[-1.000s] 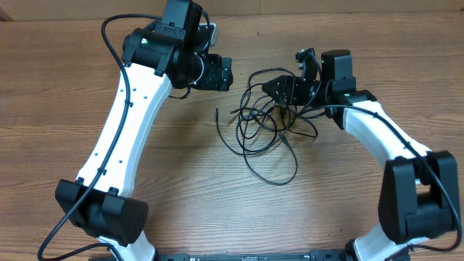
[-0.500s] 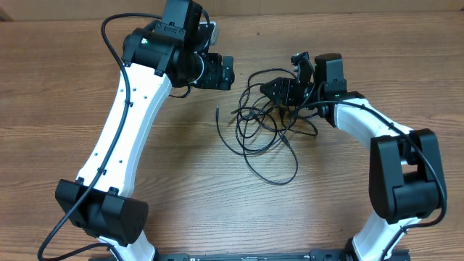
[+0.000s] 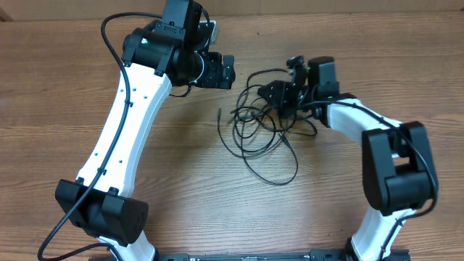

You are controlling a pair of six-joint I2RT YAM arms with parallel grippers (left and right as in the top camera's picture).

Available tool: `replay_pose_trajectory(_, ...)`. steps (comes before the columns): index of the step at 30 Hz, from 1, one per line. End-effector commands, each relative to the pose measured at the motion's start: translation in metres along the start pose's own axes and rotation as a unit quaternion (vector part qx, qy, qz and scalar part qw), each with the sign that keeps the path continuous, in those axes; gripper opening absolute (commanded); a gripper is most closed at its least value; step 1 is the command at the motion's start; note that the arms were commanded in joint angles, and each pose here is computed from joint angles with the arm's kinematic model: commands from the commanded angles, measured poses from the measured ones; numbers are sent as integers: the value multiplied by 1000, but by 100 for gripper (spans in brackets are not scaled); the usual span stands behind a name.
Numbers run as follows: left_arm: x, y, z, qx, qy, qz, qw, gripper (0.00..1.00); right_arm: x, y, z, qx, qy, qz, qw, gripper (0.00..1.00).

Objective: Untangle cables

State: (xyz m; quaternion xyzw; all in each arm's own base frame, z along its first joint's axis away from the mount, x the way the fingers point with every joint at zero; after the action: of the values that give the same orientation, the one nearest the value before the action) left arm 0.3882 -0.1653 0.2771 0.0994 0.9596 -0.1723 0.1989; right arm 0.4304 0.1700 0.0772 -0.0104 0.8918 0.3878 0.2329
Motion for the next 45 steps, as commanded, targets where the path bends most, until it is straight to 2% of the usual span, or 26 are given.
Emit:
replay_pose_trajectory(1, 1, 1, 6, -6, 8, -3, 1000, 93, 12, 23, 11, -63, 32, -11, 997, 48)
replay_pose_trajectory(6, 2, 1, 6, -7, 10, -3, 1000, 93, 11, 51, 3, -165, 54, -5, 985, 29)
replay_pose_trajectory(10, 2, 1, 6, -7, 10, -3, 1000, 93, 19, 66, -4, -224, 88, -6, 971, 6)
replay_pose_trajectory(11, 2, 1, 6, -7, 10, -3, 1000, 93, 22, 71, -7, -246, 100, -8, 964, 4)
replay_pose_trajectory(18, 3, 1, 6, -7, 12, -4, 1000, 95, 29, 84, -18, -303, 135, -2, 943, 4)
replay_pose_trajectory(22, 6, 1, 8, -7, 22, -13, 1000, 99, 33, 96, -29, -355, 160, -10, 921, 4)
replay_pose_trajectory(26, 14, 7, 18, -17, 51, -95, 994, 99, 34, 100, -36, -379, 170, -18, 909, 4)
replay_pose_trajectory(30, 21, 4, 37, -6, 89, -244, 966, 100, 33, 99, -37, -378, 169, -17, 910, 4)
replay_pose_trajectory(36, 29, -22, 70, 91, 194, -382, 899, 99, 33, 98, -37, -378, 169, -16, 910, 4)
replay_pose_trajectory(39, 37, -23, 94, 96, 245, -439, 859, 90, 33, 98, -36, -376, 172, -9, 910, 4)
replay_pose_trajectory(43, 48, -13, 128, 63, 281, -489, 823, 85, 33, 98, -36, -375, 176, 0, 910, 4)
replay_pose_trajectory(45, 50, -7, 142, 52, 288, -509, 810, 77, 33, 98, -37, -374, 177, 4, 910, 4)
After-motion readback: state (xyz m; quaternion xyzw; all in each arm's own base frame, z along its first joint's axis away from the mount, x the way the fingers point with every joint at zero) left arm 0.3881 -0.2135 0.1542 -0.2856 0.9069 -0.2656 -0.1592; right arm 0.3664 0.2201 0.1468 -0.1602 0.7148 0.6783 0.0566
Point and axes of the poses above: each gripper's point midway between its finger pads, its own z axis out along the fingers, its own y axis along the line the jaws close on, x = y × z, the point moved 4 cm from there along -z, back along the fingers, and after that the axes turned 3 degrees about z, right-handed, at the moved point
